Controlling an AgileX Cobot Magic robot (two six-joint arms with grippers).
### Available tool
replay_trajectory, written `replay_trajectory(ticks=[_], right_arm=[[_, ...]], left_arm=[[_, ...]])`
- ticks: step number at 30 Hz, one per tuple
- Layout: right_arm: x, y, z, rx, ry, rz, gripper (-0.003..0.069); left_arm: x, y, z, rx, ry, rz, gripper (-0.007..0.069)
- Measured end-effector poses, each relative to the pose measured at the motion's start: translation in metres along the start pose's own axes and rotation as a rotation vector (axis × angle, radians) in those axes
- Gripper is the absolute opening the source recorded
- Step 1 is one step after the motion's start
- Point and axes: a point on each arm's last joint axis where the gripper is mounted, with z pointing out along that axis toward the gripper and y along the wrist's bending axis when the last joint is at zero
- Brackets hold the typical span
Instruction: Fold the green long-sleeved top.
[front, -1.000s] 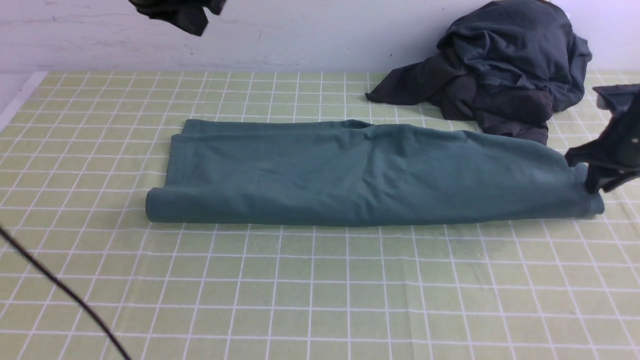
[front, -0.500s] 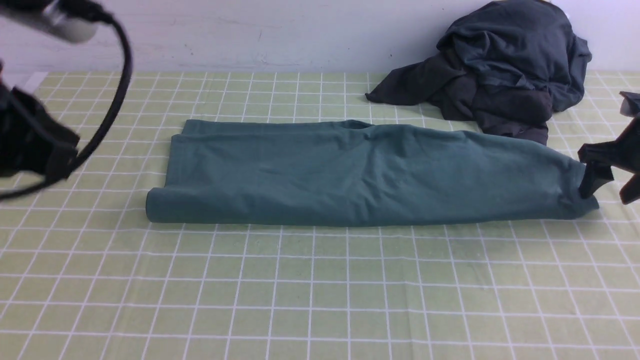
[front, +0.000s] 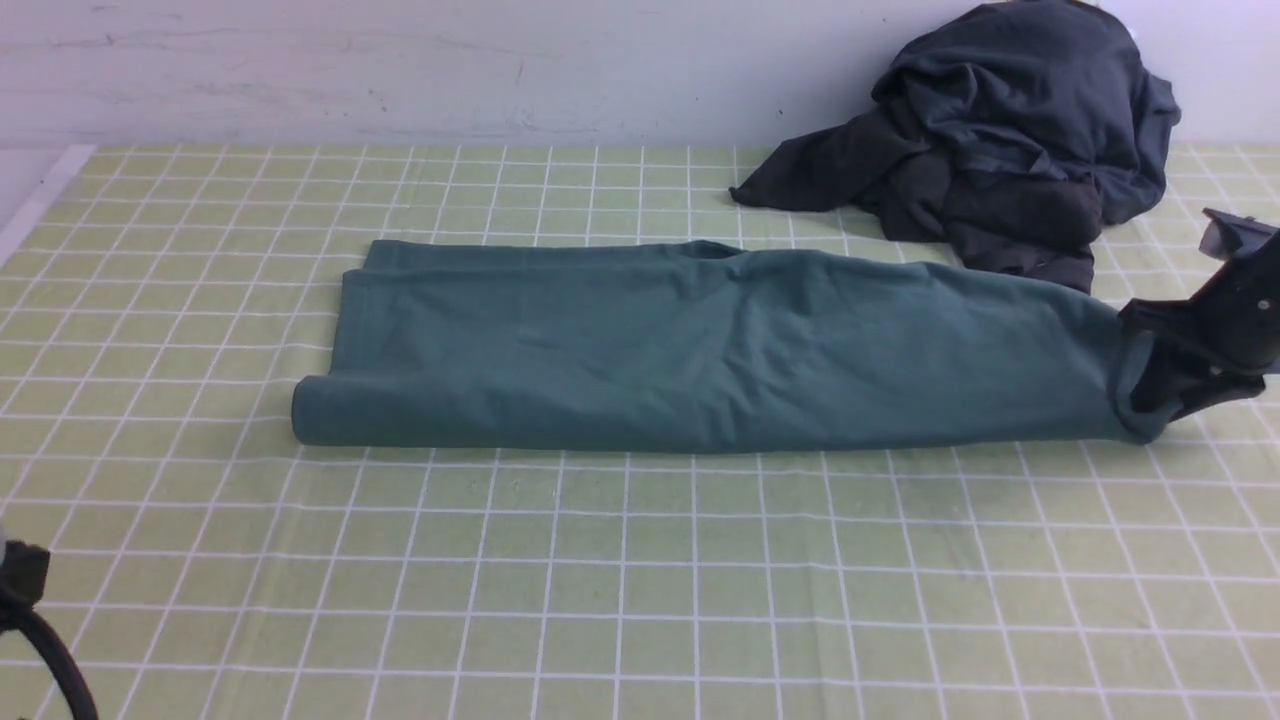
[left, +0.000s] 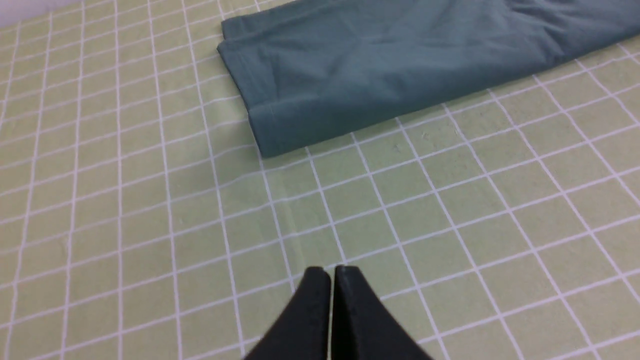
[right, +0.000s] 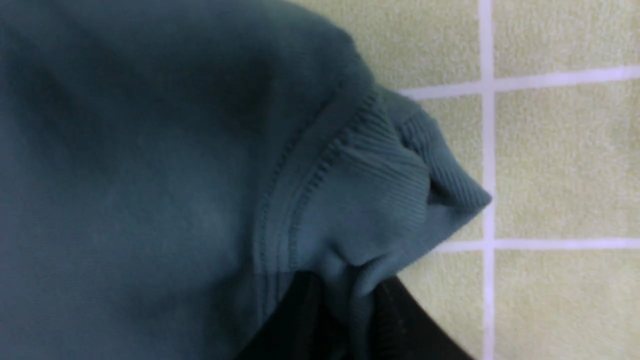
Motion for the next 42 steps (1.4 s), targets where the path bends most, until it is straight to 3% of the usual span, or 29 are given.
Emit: replay_trajectory(ticks=[2,6,9,11,13,16,17,22,26,30,33,37,40,42], right_arm=[[-0.001,-0.002,-0.013,0.047,-0.013,-0.04,0.0027],[-0.006,-0.003,-0.06,0.12,-0.106,-0.078,0.0018],[-0.008,0.002,-0.129,0.155,-0.28,-0.052,0.0017],[-0.007,0.009,-0.154,0.149,-0.349,-0.041,0.0017],[-0.001,0.039,-0.198,0.069,-0.472,-0.063,0.0017],[0.004,0.085,-0.21,-0.041,-0.51,-0.137,0.0017],[0.008,0.12,-0.208,-0.126,-0.503,-0.198,0.0017],[0.029,0.239,-0.173,-0.39,-0.463,-0.416,0.0017],[0.051,0.334,-0.105,-0.52,-0.454,-0.55,0.0017],[0.064,0.374,-0.048,-0.528,-0.426,-0.585,0.0044],[0.067,0.388,-0.013,-0.53,-0.402,-0.588,0.0132],[0.06,0.393,-0.017,-0.546,-0.447,-0.601,0.0276],[0.058,0.396,-0.028,-0.559,-0.484,-0.614,0.0302],[0.059,0.397,-0.028,-0.56,-0.475,-0.62,0.028]], left_arm=[[0.008,-0.001,0.006,0.006,0.033,-0.04,-0.0003],[0.019,-0.002,0.015,0.014,0.086,-0.047,-0.0003],[0.03,-0.002,0.021,0.014,0.125,-0.045,-0.0003],[0.034,-0.002,0.025,0.011,0.136,-0.043,-0.0003],[0.039,-0.002,0.031,0.0,0.117,-0.052,-0.0003],[0.038,-0.001,0.034,-0.017,0.067,-0.057,-0.0003],[0.037,0.0,0.035,-0.02,0.044,-0.064,-0.0003],[0.037,-0.001,0.036,-0.009,0.024,-0.09,-0.0003],[0.036,-0.002,0.036,-0.004,0.02,-0.099,-0.0003],[0.036,-0.002,0.036,-0.004,0.02,-0.099,-0.0003],[0.036,-0.002,0.036,-0.003,0.02,-0.1,-0.0003],[0.036,-0.002,0.036,-0.002,0.019,-0.102,-0.0003],[0.036,-0.002,0.036,-0.003,0.018,-0.102,-0.0003],[0.036,-0.002,0.036,-0.005,0.011,-0.102,-0.0003]])
